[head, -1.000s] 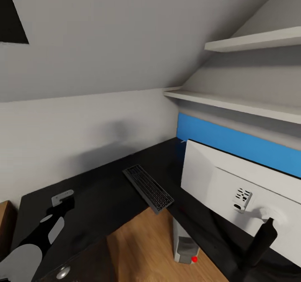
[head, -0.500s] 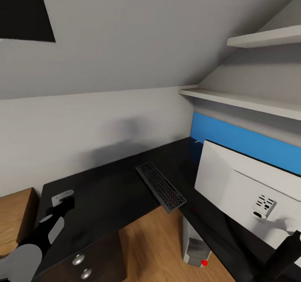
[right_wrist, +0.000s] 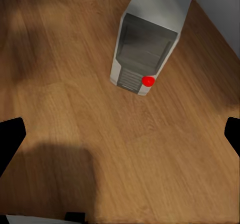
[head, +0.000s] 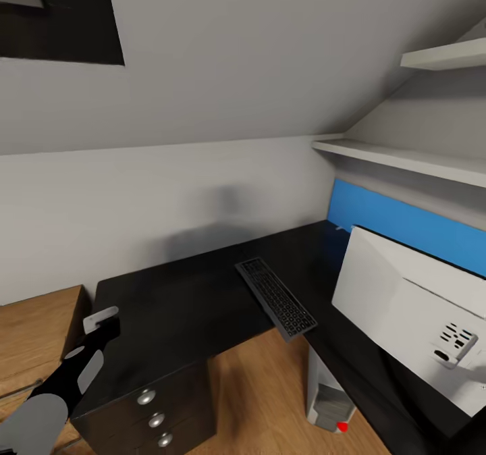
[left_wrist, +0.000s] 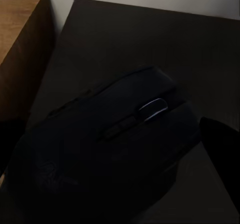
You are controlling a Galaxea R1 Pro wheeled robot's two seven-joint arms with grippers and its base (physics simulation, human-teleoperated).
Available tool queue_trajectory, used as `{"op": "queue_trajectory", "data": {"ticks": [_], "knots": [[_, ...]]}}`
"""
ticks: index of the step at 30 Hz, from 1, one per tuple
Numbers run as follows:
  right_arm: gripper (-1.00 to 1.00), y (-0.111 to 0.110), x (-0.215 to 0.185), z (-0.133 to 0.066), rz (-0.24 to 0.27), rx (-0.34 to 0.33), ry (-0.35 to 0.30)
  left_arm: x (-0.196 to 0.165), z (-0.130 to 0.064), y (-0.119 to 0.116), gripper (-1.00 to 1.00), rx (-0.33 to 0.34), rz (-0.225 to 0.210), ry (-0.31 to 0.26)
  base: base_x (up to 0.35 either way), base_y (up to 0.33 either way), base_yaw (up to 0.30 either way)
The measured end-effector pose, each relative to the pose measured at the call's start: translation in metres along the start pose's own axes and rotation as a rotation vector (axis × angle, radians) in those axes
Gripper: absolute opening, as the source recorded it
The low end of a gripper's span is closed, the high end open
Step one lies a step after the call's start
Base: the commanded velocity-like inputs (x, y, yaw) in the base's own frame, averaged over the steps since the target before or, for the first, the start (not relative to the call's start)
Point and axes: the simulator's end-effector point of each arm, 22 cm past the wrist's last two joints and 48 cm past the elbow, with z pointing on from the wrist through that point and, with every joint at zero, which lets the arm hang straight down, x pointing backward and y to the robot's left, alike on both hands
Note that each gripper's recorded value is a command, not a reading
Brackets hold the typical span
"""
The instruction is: In the bedroom, organize the workspace by keeping the computer under the desk, ensuring the monitor is on the desk, placing the keyboard on the desk next to the monitor, placing the mouse on the desk next to the keyboard, moving the folder from the swivel chair onto the desk next to the mouse, stacking the notebook on top of the folder with the pen on top of the notebook, and positioning the swivel chair next to the desk.
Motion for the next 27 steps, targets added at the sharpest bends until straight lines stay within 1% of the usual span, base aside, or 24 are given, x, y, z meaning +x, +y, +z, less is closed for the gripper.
{"op": "queue_trajectory", "data": {"ticks": [1,2,3,9,23,27], "knots": [[1.00,0.000,0.001,0.000,-0.001,0.000,0.002,0.000,0.000,0.001,-1.00,-0.001,0.000,0.000,-0.252,-0.170,0.011],[1.00,-0.001,0.007,0.000,-0.004,0.002,0.032,0.000,0.000,0.001,-1.00,-0.001,0.001,0.000,-0.182,-0.120,0.007],[1.00,-0.001,0.008,0.000,-0.005,0.002,0.038,0.000,0.000,0.001,-1.00,-0.001,0.000,0.000,-0.146,-0.096,0.006],[1.00,0.000,0.010,0.000,-0.006,0.001,0.047,0.000,0.000,0.001,-1.00,-0.002,0.000,0.000,-0.043,-0.028,0.035],[1.00,0.000,0.011,0.000,-0.005,0.001,0.048,0.008,-0.001,0.000,-1.00,-0.001,0.001,0.017,-0.002,-0.001,0.249],[1.00,-0.001,0.011,-0.001,-0.005,0.002,0.050,0.010,-0.001,-0.001,-1.00,0.000,0.002,0.021,0.000,0.000,0.102]]}}
